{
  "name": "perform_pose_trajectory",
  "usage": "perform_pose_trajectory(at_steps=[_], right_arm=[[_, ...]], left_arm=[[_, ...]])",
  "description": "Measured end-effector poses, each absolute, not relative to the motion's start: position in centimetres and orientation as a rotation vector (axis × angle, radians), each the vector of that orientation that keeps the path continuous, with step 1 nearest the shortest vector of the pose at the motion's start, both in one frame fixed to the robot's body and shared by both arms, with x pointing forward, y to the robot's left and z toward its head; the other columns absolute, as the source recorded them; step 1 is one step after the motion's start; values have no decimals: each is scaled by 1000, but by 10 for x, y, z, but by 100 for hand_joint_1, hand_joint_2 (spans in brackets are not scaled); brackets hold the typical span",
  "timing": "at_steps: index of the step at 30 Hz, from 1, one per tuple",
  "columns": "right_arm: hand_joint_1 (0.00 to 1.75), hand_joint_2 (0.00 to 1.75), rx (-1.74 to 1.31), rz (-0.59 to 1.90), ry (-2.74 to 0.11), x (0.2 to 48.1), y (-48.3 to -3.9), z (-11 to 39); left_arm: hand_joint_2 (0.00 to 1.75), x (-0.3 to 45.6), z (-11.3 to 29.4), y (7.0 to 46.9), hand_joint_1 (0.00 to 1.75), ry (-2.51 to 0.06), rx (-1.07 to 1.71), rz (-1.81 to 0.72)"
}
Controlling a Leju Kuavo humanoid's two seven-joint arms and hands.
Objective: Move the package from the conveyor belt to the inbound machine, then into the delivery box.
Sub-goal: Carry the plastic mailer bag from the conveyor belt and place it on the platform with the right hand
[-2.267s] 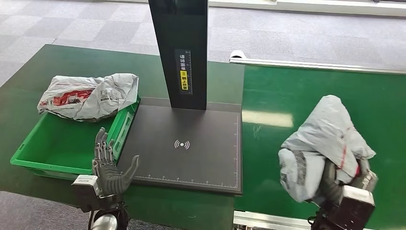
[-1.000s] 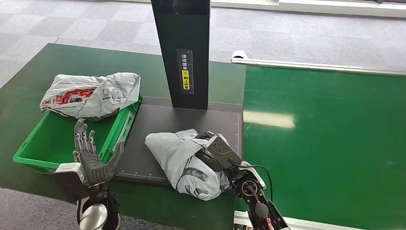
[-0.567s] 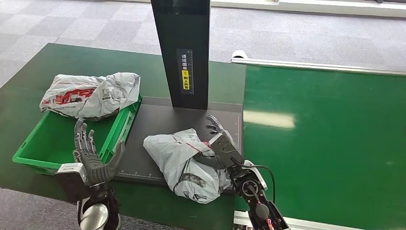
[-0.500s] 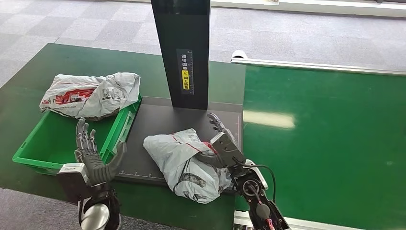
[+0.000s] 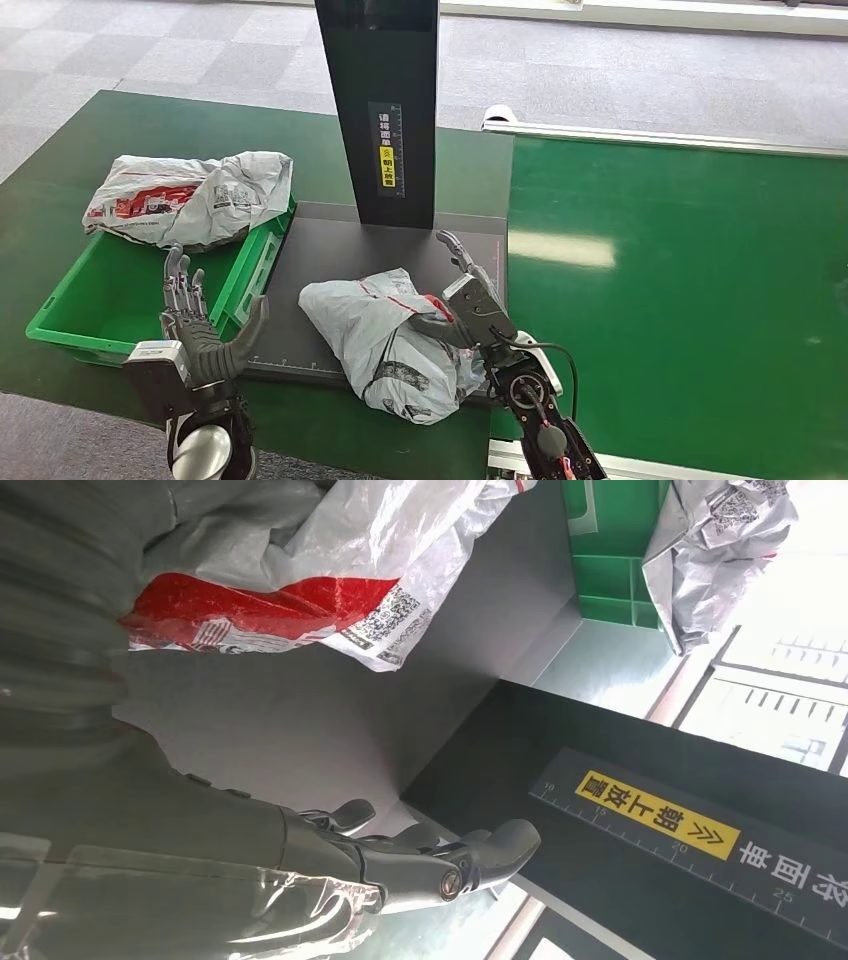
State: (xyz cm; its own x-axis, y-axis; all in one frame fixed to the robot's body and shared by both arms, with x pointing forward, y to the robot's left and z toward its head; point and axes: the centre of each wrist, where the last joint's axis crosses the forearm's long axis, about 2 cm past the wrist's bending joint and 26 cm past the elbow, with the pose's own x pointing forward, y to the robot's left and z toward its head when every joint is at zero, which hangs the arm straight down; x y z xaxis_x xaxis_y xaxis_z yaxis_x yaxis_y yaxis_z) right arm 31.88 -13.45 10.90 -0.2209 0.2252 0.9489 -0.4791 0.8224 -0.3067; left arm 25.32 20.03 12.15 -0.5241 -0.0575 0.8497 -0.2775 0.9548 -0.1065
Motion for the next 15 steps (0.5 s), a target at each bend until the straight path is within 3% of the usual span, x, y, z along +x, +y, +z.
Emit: perform_pose_trajectory(at_steps=[15], right_arm=[[0, 175, 236, 594, -1752, 314, -136, 110]], left_arm=[[175, 255, 123, 188, 0, -2101, 155, 180]])
